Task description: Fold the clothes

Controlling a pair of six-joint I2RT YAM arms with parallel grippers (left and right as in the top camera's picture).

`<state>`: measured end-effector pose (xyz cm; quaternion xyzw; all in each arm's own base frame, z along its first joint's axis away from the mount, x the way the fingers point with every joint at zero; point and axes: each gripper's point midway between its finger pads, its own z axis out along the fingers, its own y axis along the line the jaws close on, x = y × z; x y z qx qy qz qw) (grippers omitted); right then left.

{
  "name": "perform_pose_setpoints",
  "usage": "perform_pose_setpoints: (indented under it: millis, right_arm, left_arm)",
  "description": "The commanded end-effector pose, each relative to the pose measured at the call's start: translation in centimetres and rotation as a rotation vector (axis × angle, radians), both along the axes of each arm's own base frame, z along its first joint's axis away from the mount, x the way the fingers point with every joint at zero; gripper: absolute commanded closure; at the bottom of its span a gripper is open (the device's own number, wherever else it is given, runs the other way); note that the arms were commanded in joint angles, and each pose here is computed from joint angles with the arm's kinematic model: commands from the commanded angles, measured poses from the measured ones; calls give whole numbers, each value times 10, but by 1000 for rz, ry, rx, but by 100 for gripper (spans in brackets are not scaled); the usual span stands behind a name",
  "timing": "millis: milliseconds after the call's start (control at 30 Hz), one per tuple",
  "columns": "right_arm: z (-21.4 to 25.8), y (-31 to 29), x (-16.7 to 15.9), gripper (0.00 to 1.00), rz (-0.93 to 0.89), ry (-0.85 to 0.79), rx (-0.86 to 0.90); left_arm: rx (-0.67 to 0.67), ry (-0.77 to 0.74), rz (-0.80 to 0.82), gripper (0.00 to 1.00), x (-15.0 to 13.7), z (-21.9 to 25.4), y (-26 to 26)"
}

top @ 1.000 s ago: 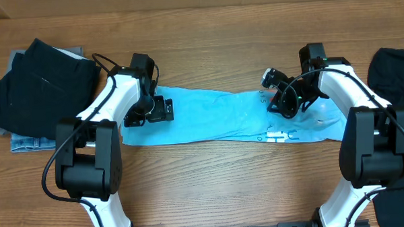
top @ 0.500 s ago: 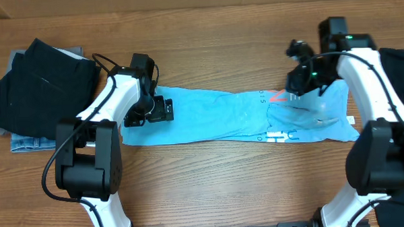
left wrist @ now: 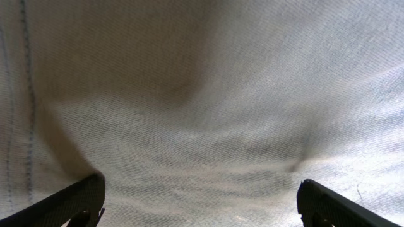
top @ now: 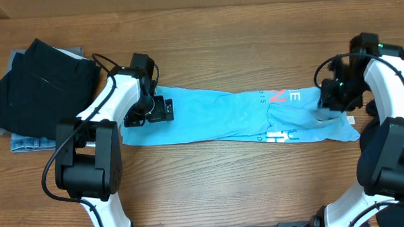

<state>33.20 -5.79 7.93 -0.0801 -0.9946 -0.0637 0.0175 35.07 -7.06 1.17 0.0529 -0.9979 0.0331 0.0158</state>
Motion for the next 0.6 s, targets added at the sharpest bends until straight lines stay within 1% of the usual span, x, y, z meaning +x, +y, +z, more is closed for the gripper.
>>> perform_pose_setpoints:
  millis: [0,233,367,467,567]
  right_arm:
    - [-11,10,-15,66,-52,47,23]
    - [-43,21,-29,68,-67,63,69]
    - [-59,22,-35,69,-91,69,66]
    - [-60,22,-35,69,-91,67,65]
    - [-55,20,-29,69,-90,51,62]
  left_arm:
    - [-5,-13,-4,0,-1,5,0]
    - [-6,-13,-4,0,-1,5,0]
    - [-5,-13,-4,0,-1,5,0]
    - [-6,-13,-4,0,-1,5,0]
    - [-6,-13,-4,0,-1,5,-1]
